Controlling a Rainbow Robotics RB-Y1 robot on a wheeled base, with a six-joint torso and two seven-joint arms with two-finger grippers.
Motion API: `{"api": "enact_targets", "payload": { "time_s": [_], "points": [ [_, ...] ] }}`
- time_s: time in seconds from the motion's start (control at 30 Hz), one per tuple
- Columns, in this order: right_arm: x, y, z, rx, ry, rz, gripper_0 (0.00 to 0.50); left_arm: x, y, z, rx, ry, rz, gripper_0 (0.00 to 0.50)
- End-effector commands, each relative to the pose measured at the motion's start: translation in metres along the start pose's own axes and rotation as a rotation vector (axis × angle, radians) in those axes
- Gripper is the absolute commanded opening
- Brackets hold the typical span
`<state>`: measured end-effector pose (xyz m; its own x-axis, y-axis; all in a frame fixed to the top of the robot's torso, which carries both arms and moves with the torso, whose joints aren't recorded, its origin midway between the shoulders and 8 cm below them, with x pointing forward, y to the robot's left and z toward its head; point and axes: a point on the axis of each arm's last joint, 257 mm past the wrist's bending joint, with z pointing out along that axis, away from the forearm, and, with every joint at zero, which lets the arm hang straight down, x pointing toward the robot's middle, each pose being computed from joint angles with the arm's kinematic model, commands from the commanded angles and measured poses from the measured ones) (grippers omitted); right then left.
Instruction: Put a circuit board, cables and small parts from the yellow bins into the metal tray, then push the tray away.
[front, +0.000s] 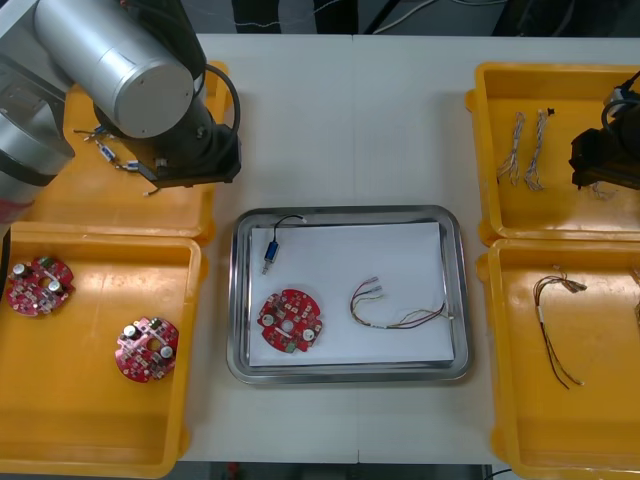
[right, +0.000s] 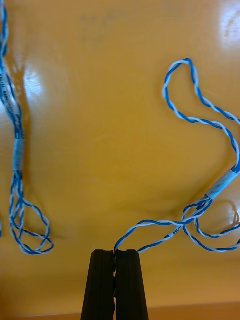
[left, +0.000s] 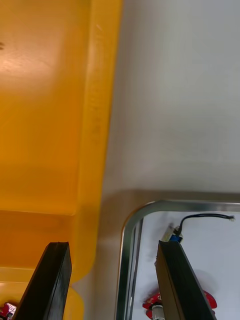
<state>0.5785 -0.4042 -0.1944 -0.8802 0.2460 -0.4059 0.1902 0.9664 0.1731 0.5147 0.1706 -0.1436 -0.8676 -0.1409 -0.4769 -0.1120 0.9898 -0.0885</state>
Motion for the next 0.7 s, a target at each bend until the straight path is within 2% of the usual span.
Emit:
{"api": "enact_targets", "payload": {
  "time_s": [0.03,0.27,0.63,0.67,0.7],
  "points": [
    [-0.021,0.037,-0.014,-0.025,-0.03,-0.013,0.0,-0.041,0.023,-0.019,-0.008,-0.078,-0.144,0.5],
    [-0.022,0.055,-0.013,-0.029,-0.026,-0.02,0.0,-0.059,0.047,-0.011,-0.034,-0.101,-0.199,0.5],
    [-0.021,0.066,-0.01,-0.043,-0.023,-0.033,0.0,-0.073,0.077,-0.005,-0.066,-0.111,-0.271,0.5],
    [-0.021,0.066,-0.01,-0.044,-0.022,-0.034,0.081,-0.073,0.081,-0.003,-0.072,-0.109,-0.282,0.5],
    [-0.021,0.065,-0.01,-0.042,-0.025,-0.032,0.19,-0.075,0.083,-0.002,-0.075,-0.111,-0.291,0.5]
  ]
}}
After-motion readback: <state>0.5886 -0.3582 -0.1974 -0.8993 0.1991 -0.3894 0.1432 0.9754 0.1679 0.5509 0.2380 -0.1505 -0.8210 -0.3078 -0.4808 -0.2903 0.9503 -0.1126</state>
